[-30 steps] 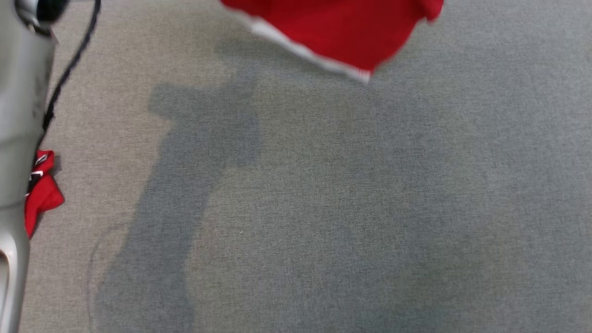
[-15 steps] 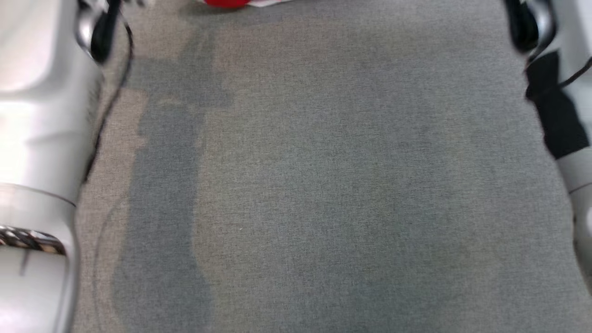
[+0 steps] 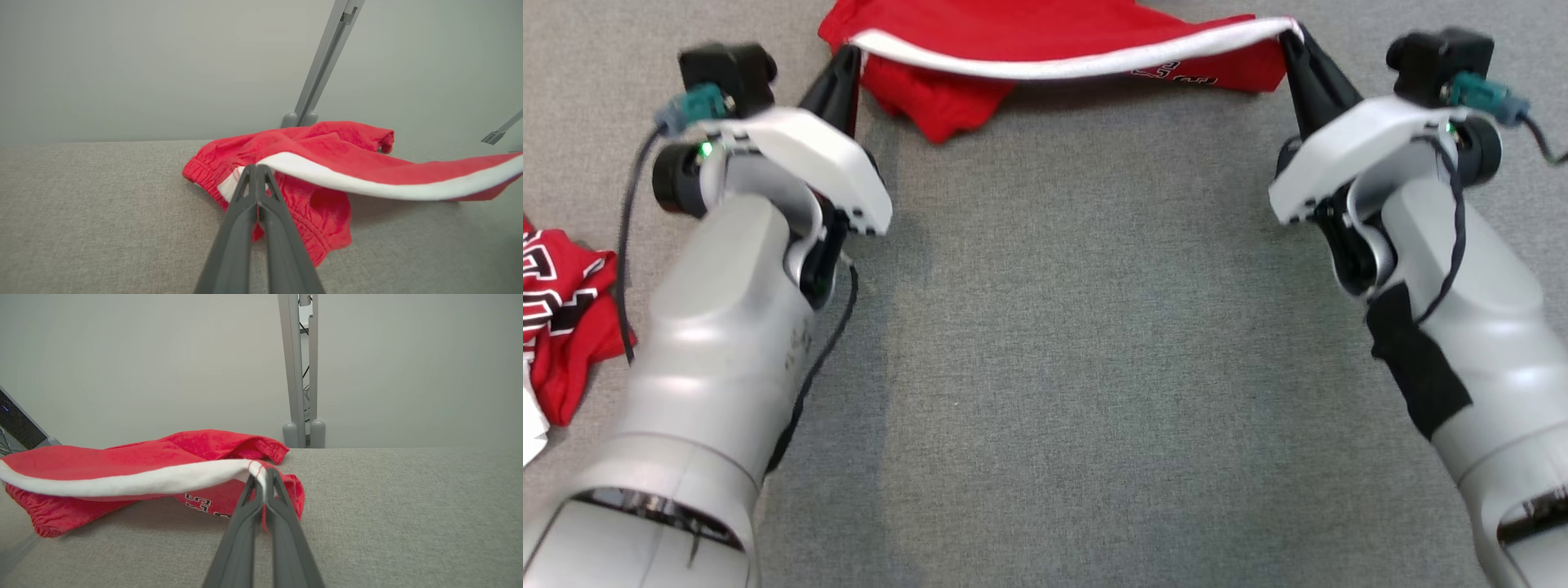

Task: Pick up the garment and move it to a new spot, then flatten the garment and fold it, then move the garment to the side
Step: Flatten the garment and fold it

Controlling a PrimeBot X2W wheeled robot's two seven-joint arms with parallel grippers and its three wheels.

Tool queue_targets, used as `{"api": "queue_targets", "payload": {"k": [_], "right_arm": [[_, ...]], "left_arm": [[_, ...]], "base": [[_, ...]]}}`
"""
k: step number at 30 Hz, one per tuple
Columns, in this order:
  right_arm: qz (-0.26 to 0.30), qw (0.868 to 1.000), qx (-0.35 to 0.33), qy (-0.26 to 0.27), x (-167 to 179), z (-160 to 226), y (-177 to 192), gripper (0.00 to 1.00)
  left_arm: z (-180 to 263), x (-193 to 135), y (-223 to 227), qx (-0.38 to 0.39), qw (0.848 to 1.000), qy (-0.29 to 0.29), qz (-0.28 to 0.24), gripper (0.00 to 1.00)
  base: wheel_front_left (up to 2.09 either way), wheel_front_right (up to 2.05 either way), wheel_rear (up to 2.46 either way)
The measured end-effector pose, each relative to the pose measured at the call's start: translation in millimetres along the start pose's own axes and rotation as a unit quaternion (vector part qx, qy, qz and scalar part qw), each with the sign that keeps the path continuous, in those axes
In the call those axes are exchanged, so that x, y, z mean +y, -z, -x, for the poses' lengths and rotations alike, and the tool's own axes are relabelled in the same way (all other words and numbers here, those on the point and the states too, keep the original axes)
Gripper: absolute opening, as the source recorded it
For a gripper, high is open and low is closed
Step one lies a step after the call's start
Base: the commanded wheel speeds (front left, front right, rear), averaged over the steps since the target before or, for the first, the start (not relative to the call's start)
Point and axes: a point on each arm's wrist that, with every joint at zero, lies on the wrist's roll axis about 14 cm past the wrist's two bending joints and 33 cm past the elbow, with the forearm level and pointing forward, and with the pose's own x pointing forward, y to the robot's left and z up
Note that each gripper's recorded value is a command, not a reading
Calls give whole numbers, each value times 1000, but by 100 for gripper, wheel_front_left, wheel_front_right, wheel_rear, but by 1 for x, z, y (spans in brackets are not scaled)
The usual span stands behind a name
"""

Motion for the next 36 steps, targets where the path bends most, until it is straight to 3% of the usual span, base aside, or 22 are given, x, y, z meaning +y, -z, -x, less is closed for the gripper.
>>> {"api": "queue_targets", "payload": {"k": [5, 17, 24, 36], "right_arm": [[-18, 1000, -2, -1, 3, 27, 14, 0], [-83, 996, -8, 26, 14, 153, 60, 0], [-106, 992, -36, 58, 18, 213, 62, 0], [-90, 991, -44, 84, 23, 278, 53, 0]], "left_arm": [[21, -2, 19, 13, 1000, 4, -15, 0], [129, -31, 60, -17, 999, 29, 12, 0], [182, -29, 62, -39, 999, 13, 14, 0], [255, -46, 63, 7, 1000, 1, 21, 0]], "base": [[0, 0, 0], [0, 0, 0], [0, 0, 0], [0, 0, 0]]}}
